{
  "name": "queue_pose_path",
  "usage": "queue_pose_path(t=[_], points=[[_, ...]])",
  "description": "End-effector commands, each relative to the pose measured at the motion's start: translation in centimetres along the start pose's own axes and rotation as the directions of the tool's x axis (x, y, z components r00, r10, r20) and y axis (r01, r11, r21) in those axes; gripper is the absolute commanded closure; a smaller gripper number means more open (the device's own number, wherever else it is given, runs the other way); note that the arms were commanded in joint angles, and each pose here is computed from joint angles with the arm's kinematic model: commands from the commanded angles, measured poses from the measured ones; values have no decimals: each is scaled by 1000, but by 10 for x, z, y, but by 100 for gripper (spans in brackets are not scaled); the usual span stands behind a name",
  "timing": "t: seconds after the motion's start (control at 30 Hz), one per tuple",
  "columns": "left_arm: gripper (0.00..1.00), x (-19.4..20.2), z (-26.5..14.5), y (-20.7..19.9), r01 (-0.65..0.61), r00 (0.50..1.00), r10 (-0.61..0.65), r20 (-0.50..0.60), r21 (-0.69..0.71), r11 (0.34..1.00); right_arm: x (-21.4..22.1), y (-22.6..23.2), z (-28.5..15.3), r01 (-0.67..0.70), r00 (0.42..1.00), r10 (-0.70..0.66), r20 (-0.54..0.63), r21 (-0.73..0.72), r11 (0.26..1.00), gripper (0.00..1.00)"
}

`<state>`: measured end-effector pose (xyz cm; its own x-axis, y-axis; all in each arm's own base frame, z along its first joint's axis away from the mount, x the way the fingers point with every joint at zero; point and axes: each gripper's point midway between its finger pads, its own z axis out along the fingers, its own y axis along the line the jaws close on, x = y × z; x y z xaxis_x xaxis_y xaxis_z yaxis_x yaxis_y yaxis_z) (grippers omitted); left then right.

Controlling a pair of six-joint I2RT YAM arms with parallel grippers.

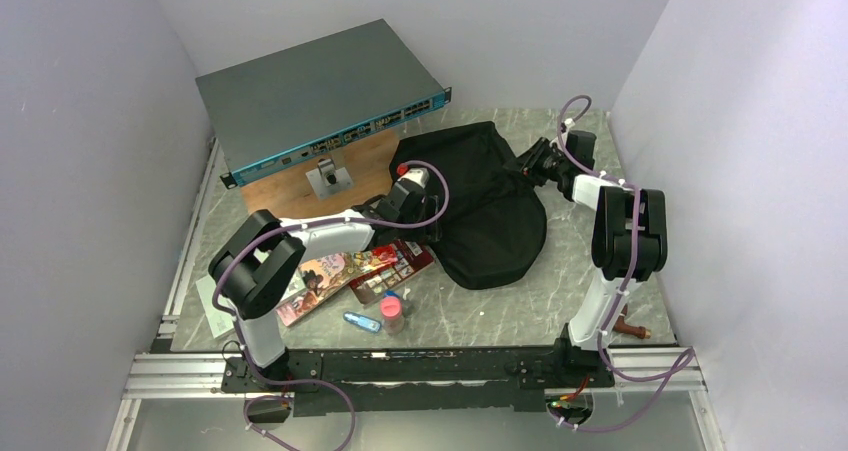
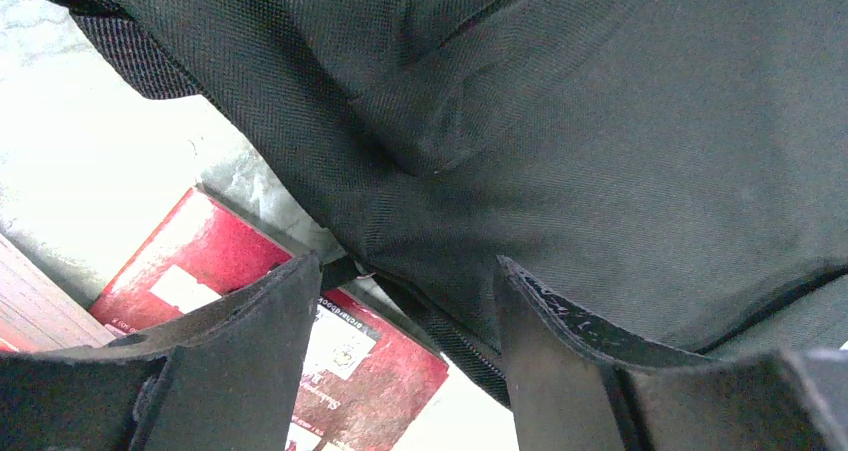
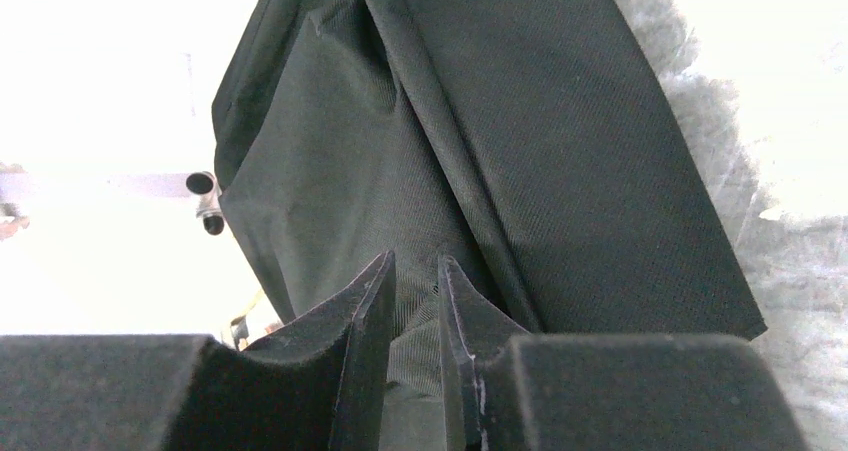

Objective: Pack the student bag
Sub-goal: Unzip the student bag at the center of the board.

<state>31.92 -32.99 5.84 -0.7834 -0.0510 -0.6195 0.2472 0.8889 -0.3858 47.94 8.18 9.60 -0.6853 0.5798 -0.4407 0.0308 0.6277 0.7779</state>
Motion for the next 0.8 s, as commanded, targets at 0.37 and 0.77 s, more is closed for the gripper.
queue_pose_path(t=[0.37,0.77], points=[[30,-14,-2,-14,48,998,-52,47,66,997,-6,-11,-18,101,993,-107,53,109,989,52],[15,-15,1,-19,26,999,-28,28,79,997,1,15,3,41,999,-42,-7,-108,993,63]])
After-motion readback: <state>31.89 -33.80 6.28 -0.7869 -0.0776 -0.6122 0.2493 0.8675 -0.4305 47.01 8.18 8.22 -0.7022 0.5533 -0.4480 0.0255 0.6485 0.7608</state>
